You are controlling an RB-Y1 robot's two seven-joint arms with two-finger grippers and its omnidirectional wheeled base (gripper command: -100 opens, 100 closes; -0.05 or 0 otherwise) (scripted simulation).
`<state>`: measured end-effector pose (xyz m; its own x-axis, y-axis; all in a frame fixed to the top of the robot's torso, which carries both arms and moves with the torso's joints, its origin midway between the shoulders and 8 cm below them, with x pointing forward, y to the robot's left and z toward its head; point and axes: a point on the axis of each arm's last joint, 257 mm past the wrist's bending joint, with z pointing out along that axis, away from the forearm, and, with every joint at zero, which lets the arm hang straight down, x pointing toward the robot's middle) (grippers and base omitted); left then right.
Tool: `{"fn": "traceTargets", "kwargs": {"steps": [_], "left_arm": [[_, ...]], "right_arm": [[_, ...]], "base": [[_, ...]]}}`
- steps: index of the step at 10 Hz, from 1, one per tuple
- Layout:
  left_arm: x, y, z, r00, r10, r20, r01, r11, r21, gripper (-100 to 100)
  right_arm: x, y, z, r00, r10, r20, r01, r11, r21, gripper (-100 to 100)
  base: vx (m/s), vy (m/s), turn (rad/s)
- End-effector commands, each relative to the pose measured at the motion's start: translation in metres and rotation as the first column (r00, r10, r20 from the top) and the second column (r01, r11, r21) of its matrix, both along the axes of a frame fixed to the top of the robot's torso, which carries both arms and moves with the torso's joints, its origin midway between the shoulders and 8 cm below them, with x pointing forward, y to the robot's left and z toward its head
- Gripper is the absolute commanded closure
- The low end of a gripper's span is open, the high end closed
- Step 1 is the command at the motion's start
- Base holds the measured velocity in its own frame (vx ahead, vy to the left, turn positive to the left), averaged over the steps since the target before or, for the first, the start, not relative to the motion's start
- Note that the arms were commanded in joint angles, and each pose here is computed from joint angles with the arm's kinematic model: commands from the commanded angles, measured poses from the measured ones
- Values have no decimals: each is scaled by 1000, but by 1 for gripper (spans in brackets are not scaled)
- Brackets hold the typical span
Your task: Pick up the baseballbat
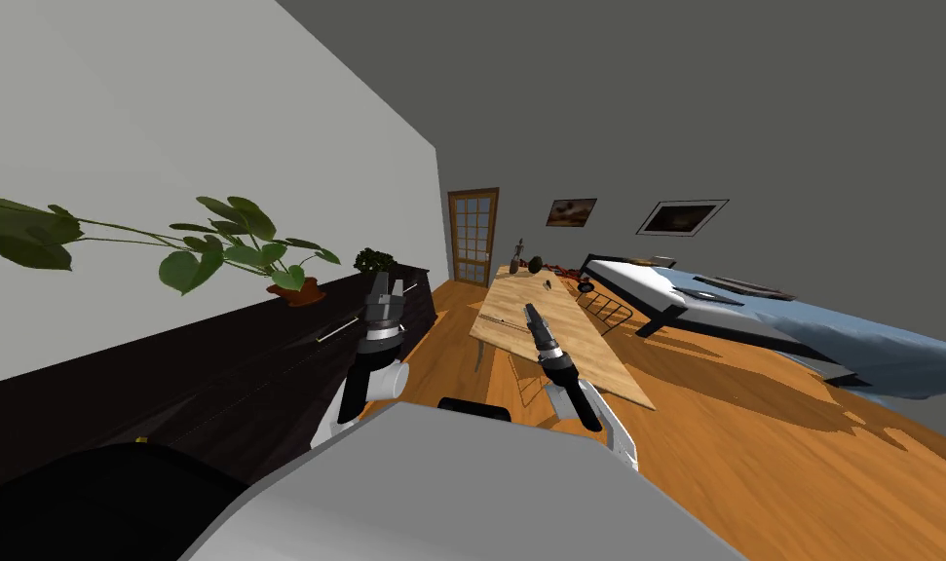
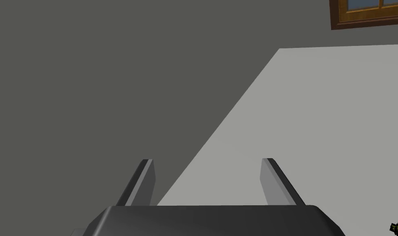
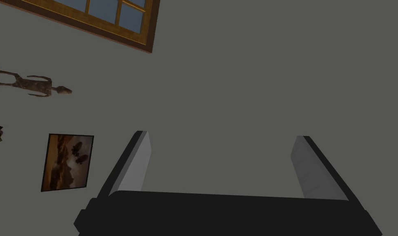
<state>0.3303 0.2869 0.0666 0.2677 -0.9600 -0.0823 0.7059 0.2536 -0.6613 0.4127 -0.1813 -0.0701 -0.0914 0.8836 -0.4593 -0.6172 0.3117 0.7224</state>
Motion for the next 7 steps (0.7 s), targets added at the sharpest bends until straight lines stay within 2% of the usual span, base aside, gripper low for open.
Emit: {"fn": "traceTargets", "kwargs": {"steps": [1, 2, 3, 4, 5, 6, 7], "left_arm": [[0, 0, 0, 1000, 0, 0, 0, 1000, 0, 0], [0, 0, 0, 1000, 0, 0, 0, 1000, 0, 0], [0, 0, 0, 1000, 0, 0, 0, 1000, 0, 0], [0, 0, 0, 1000, 0, 0, 0, 1000, 0, 0], [0, 0, 0, 1000, 0, 0, 0, 1000, 0, 0], [0, 0, 0, 1000, 0, 0, 0, 1000, 0, 0], [0, 0, 0, 1000, 0, 0, 0, 1000, 0, 0]], "right_arm": [[5, 7, -14, 1000, 8, -20, -8, 999, -37, -100], [9, 19, -27, 999, 29, -28, -32, 995, -97, -100], [11, 17, -32, 999, 26, -38, -29, 995, -99, -100], [13, 30, -41, 998, 50, -35, -55, 986, -160, -100], [15, 27, -52, 997, 42, -58, -51, 985, -164, -100], [17, 38, -60, 996, 67, -54, -78, 971, -227, -100], [18, 36, -66, 996, 62, -67, -76, 970, -230, -100]], "base": [[-54, 8, 79], [-53, 15, 115], [-41, 12, 62], [-37, 8, 141], [-33, 6, 76], [-44, 18, 131], [-36, 14, 81]]}}
